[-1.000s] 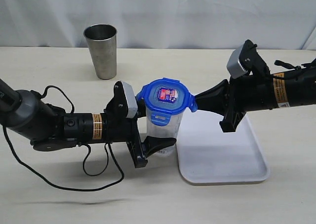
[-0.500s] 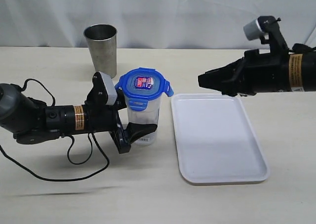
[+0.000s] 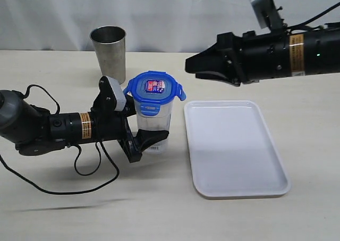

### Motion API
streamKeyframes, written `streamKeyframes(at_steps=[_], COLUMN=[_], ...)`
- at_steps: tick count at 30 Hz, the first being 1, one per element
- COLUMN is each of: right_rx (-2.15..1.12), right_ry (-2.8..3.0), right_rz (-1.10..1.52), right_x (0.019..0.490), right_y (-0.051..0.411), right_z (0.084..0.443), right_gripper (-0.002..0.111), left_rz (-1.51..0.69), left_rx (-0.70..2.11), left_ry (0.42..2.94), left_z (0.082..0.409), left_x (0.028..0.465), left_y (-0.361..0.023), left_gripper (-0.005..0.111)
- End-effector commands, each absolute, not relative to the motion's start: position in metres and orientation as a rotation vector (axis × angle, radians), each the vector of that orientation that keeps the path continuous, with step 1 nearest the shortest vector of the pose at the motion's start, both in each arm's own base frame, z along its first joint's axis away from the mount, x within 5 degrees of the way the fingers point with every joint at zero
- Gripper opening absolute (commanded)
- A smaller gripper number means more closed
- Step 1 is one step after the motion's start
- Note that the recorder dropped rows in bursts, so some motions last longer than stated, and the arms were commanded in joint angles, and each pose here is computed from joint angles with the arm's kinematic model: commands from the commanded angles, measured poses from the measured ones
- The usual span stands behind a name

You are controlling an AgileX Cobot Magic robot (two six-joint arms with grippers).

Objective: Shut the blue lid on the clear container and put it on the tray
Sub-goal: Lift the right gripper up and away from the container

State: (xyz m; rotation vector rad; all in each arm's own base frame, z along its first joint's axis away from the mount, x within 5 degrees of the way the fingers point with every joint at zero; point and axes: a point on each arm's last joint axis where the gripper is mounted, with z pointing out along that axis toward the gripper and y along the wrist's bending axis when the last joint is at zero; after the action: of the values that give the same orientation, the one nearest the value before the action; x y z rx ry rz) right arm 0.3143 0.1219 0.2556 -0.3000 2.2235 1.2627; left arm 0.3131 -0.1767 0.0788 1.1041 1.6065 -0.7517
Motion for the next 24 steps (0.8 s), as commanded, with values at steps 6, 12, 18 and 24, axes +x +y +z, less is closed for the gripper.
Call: streamKeyframes(at_steps=[6,12,18,24], right_rx=[-0.246,-0.267,-0.152,-0.091], right_ry=[2.231,2.274,2.127,1.962], right_rz=[1.337,1.048,0.601,0.08], right_x=[0.337,0.35,0.367,0.371], right_y=[0.148,0.138,0.111,0.074], right_z=[0.242,0.235,0.259,0.287], right_gripper=[0.041,0.041,0.041,0.041], left_rz=[-0.739,-0.739,-0.736,-0.732], left_rx=[1.097,1.097,1.096,1.096], left_ry=[1.627,1.627,1.631,1.636], left_z=[0.077,0.077,0.076,0.076], left_x=[0.315,0.315,0.315,0.316], left_y=[-0.175,-0.175,-0.175,-0.175], left_gripper=[0.0,0.0,0.0,0.0])
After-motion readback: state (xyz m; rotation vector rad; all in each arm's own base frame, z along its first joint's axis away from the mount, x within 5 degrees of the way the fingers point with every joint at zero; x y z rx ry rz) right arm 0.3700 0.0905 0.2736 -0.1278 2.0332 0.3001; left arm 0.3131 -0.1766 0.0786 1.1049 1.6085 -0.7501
